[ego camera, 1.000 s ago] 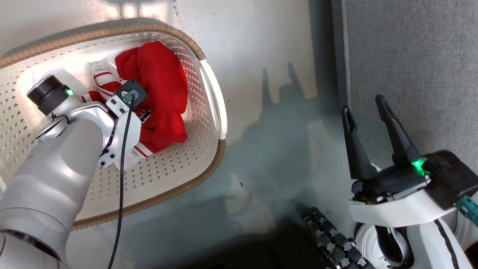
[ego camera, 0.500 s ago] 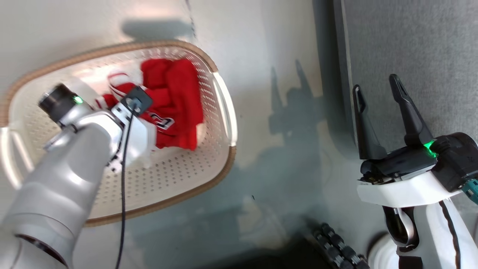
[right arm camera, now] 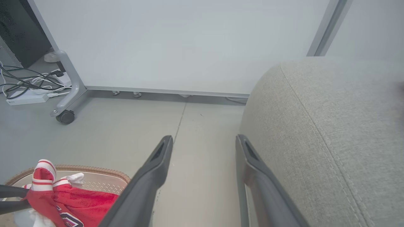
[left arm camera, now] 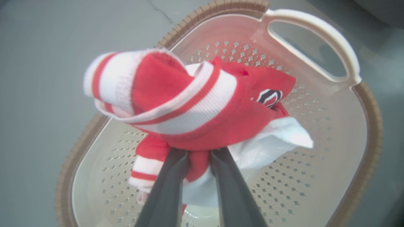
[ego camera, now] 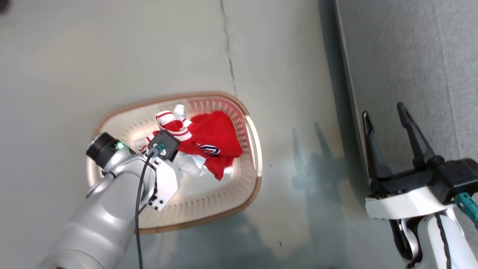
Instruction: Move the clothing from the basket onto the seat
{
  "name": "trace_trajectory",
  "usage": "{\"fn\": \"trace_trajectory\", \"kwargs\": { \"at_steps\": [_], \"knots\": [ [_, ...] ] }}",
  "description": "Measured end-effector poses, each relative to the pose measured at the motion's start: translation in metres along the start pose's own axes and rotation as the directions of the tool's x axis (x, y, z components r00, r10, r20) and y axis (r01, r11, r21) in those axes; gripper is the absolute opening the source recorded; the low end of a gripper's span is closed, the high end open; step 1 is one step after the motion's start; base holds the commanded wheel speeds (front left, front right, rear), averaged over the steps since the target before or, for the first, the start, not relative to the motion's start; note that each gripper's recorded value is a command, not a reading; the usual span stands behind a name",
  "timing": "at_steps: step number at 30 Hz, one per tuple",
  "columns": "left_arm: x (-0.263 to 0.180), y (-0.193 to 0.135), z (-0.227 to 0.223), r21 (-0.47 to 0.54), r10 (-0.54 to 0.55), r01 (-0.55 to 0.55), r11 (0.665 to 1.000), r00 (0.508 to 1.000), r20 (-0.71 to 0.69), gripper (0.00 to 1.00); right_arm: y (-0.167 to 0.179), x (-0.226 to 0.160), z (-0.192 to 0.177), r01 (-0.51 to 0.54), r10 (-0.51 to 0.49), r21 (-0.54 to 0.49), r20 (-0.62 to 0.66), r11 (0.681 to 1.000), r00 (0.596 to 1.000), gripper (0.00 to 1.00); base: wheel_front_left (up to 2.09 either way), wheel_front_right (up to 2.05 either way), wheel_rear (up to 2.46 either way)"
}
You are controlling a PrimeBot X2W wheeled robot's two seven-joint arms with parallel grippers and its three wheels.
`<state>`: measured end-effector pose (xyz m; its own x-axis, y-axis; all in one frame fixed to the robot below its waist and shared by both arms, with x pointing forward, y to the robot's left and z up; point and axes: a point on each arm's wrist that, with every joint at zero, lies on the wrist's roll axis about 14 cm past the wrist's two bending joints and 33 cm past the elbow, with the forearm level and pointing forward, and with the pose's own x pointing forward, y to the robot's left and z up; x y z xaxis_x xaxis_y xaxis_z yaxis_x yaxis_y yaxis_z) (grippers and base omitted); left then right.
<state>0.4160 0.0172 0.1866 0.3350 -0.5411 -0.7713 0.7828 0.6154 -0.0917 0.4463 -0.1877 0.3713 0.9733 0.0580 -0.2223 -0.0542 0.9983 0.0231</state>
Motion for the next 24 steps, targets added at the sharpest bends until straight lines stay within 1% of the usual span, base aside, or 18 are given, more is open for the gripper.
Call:
{"fn": "trace_trajectory", "kwargs": {
  "at_steps": [2, 6, 9, 13, 18, 19, 24],
  "knots": [
    [-0.015, 0.005, 0.014, -0.029, 0.05, -0.049, 0.998, 0.997, 0.057, 0.0, 0.006, -0.005, 0.011, -0.014, 0.013, 0.0, 0.024, 1.0, 1.0, 1.0, 0.0, 0.0, 0.0],
    [-0.043, 0.004, 0.044, -0.042, 0.128, -0.123, 0.992, 0.978, 0.163, 0.0, 0.015, -0.013, 0.036, -0.036, 0.035, 0.015, 0.087, 0.999, 0.996, 1.0, 0.0, 0.0, 0.0],
    [-0.069, 0.009, 0.084, -0.078, 0.193, -0.177, 0.981, 0.933, 0.303, 0.0, 0.024, -0.021, 0.048, -0.059, 0.057, 0.018, 0.113, 0.998, 0.992, 1.0, 0.0, 0.0, 0.0],
    [-0.108, 0.011, 0.107, -0.138, 0.27, -0.233, 0.963, 0.867, 0.419, 0.0, 0.035, -0.029, 0.066, -0.088, 0.084, 0.017, 0.158, 0.996, 0.984, 1.0, 0.0, 0.0, 0.0],
    [-0.164, 0.016, 0.147, -0.213, 0.36, -0.29, 0.933, 0.735, 0.574, 0.0, 0.045, -0.043, 0.082, -0.117, 0.112, 0.012, 0.198, 0.993, 0.974, 1.0, 0.0, 0.0, 0.0],
    [-0.187, 0.018, 0.16, -0.245, 0.392, -0.308, 0.919, 0.675, 0.625, 0.0, 0.047, -0.048, 0.089, -0.125, 0.12, 0.01, 0.216, 0.992, 0.969, 1.0, 0.0, 0.0, 0.0],
    [-0.249, 0.019, 0.193, -0.291, 0.442, -0.351, 0.89, 0.504, 0.742, 0.0, 0.053, -0.062, 0.105, -0.143, 0.135, 0.008, 0.261, 0.99, 0.956, 1.0, 0.0, 0.0, 0.0]
  ]
}}
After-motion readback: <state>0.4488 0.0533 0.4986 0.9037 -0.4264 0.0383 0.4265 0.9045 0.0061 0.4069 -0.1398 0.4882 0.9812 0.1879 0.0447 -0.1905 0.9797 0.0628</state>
